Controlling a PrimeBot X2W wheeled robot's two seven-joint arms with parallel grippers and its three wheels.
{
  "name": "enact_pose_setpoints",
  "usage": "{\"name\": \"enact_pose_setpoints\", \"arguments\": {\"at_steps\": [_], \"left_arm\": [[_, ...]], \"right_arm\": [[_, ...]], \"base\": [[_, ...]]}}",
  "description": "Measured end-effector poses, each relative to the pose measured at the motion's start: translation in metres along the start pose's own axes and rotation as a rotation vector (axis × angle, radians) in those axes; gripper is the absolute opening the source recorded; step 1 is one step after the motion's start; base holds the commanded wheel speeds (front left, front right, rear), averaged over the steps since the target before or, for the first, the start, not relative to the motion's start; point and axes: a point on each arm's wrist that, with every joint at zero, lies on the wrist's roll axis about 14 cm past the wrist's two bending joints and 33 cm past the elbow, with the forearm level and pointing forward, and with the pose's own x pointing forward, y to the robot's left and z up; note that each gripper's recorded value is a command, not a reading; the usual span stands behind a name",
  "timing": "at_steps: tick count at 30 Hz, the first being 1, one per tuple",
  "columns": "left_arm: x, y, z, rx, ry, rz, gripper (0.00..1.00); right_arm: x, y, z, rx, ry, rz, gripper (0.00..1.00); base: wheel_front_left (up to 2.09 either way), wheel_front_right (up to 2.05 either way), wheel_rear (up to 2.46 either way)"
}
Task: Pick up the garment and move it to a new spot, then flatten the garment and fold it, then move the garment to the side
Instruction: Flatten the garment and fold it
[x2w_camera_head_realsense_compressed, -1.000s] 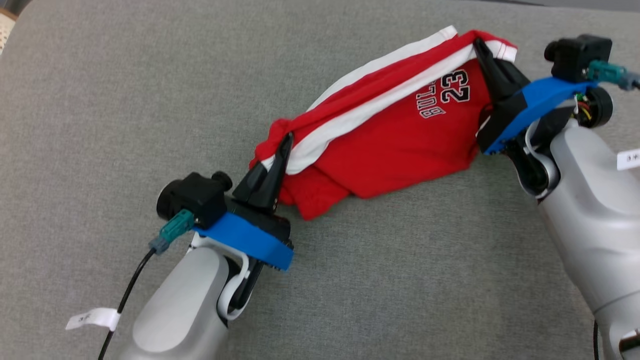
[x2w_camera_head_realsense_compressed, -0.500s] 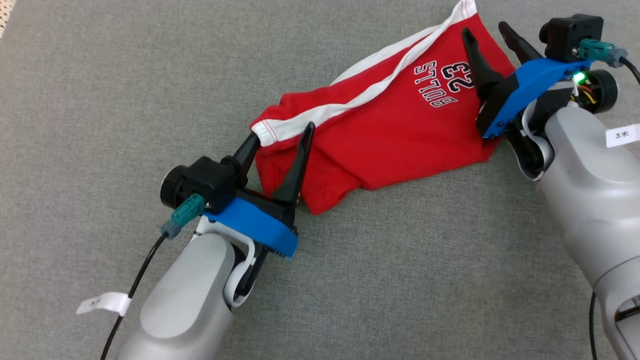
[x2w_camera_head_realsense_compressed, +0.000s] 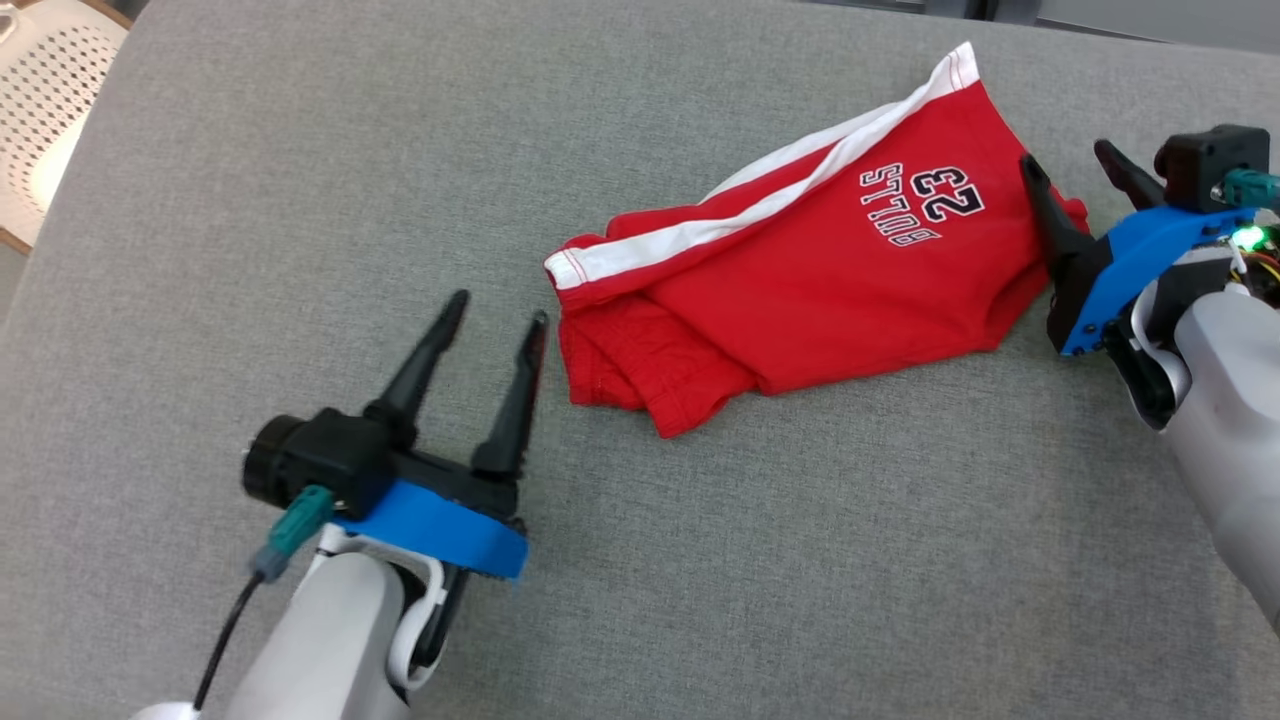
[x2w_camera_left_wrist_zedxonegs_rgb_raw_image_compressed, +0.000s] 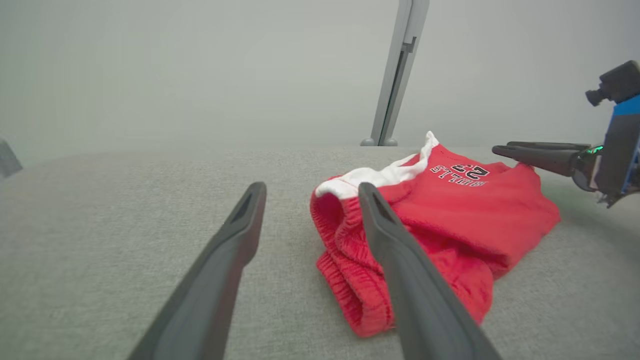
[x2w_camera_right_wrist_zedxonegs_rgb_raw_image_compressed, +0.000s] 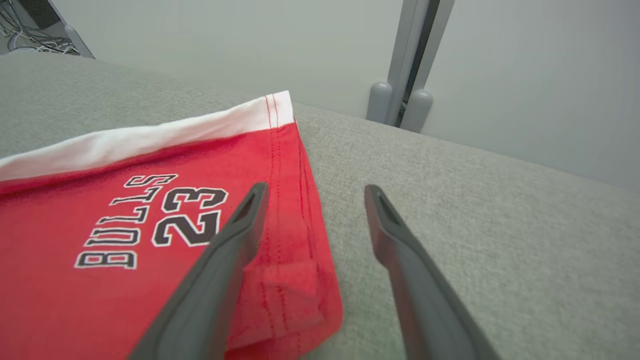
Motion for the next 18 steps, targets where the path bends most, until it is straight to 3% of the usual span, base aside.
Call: {"name": "enact_pose_setpoints", "arguments": {"at_steps": [9, 17, 18], "left_arm": [[-0.015, 0.056, 0.049, 0.09, -0.157, 0.247, 1.0], [-0.029, 0.074, 0.05, 0.129, -0.158, 0.336, 1.0], [-0.03, 0.074, 0.049, 0.129, -0.155, 0.337, 1.0]], "right_arm": [[-0.002, -0.002, -0.021, -0.008, 0.077, -0.007, 1.0], [-0.001, 0.003, -0.034, -0.002, 0.13, 0.002, 1.0], [-0.001, 0.005, -0.035, 0.0, 0.136, 0.006, 0.48]], "base": [[0.0, 0.0, 0.0], [0.0, 0.0, 0.0], [0.0, 0.0, 0.0]]}}
